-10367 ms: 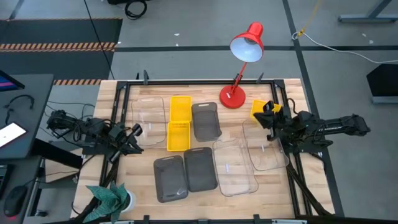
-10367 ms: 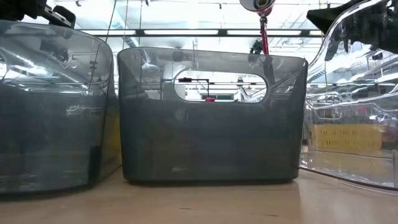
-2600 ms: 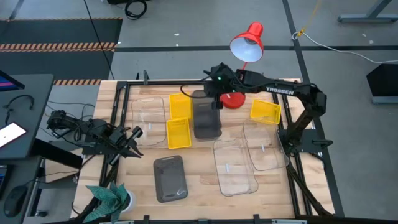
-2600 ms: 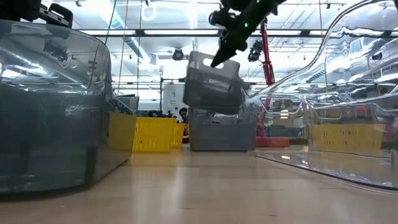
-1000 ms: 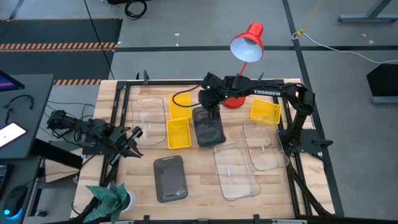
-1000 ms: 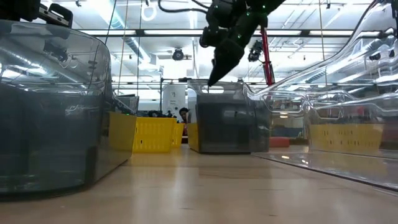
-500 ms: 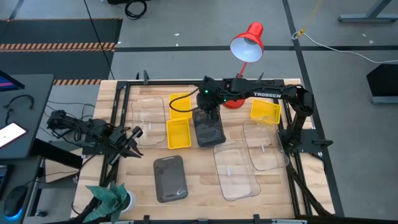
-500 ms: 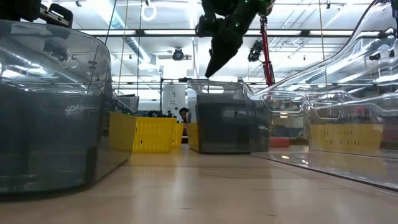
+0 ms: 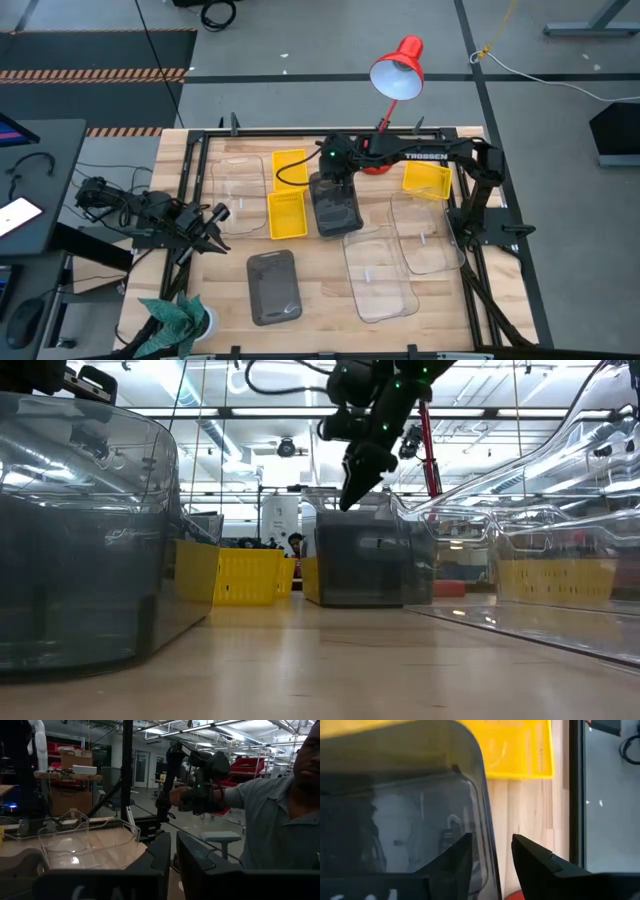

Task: Stack baskets by color
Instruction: Stack the bottom right black bin on the top black bin

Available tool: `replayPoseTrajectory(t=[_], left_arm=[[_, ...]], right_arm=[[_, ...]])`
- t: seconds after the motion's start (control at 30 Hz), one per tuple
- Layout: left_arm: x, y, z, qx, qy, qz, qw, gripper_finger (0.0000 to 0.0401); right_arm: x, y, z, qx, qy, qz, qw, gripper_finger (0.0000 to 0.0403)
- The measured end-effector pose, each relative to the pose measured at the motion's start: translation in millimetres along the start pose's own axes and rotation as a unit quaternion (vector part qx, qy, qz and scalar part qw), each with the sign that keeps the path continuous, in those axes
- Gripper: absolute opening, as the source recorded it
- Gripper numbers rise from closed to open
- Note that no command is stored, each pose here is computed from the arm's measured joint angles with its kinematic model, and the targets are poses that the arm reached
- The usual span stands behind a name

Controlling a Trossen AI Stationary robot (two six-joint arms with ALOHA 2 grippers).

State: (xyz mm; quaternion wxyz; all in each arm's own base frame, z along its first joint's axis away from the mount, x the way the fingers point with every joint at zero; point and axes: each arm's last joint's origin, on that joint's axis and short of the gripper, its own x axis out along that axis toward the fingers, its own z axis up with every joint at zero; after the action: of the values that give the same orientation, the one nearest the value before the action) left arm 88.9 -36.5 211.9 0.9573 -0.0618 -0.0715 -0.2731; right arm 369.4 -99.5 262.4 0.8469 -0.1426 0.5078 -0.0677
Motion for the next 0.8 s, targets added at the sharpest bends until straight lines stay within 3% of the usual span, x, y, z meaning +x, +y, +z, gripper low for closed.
replayPoseTrajectory(t=[0.13,0.37,0.53,0.8], left_arm=[[0,0,0,0.000,0.000,0.000,1.000,0.0034],[0,0,0,0.000,0.000,0.000,1.000,0.0032],[0,0,0,0.000,0.000,0.000,1.000,0.0038],[0,0,0,0.000,0.000,0.000,1.000,0.0030]], right_arm=[[0,1,2,0.000,-0.014,0.011,1.000,0.0111],[0,-4,-1,0.012,-0.017,0.036,0.999,0.0011],[-8,-9,5,0.029,-0.029,0.043,0.998,0.0011],[-10,-22,-2,0.067,-0.037,0.101,0.992,0.0004]])
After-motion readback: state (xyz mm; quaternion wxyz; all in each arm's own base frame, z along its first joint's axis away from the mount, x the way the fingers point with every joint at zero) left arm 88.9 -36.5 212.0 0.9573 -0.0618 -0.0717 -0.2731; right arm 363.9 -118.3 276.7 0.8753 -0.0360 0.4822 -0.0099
